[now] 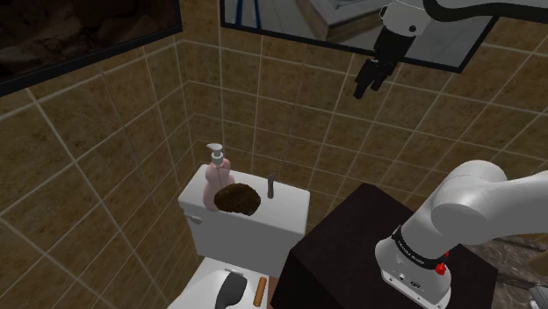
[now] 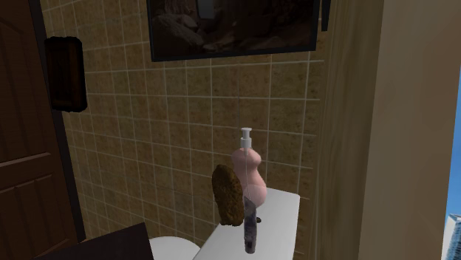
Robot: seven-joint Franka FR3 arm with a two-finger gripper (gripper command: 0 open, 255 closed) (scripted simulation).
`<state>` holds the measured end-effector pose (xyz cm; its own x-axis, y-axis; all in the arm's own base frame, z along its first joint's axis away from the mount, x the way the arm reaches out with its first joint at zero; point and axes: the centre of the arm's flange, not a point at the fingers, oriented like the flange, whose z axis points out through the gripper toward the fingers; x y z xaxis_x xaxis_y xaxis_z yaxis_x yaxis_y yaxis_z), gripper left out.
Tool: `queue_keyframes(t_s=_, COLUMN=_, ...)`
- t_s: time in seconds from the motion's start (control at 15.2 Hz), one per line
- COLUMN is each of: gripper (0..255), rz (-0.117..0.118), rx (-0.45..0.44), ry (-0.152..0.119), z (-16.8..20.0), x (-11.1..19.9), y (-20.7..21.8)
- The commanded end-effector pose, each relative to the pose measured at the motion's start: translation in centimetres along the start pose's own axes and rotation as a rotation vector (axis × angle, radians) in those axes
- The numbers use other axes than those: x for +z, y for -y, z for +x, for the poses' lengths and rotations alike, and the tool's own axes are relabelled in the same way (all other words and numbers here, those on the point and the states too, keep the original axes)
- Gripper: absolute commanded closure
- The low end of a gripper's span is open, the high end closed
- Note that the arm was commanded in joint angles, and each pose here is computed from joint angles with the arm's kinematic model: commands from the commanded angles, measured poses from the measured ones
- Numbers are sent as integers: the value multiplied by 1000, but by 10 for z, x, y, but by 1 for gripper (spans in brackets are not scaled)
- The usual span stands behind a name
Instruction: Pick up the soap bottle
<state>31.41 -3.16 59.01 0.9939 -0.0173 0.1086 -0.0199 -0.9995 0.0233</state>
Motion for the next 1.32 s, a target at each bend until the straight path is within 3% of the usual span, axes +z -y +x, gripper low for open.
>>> queue_keyframes(t_s=0.0, gripper=0, rz=0, rx=0, ry=0, z=0, x=0, y=0)
queue_keyframes(t_s=1.25, gripper=0, rz=-56, rx=39, ry=40, z=134, x=118, y=189)
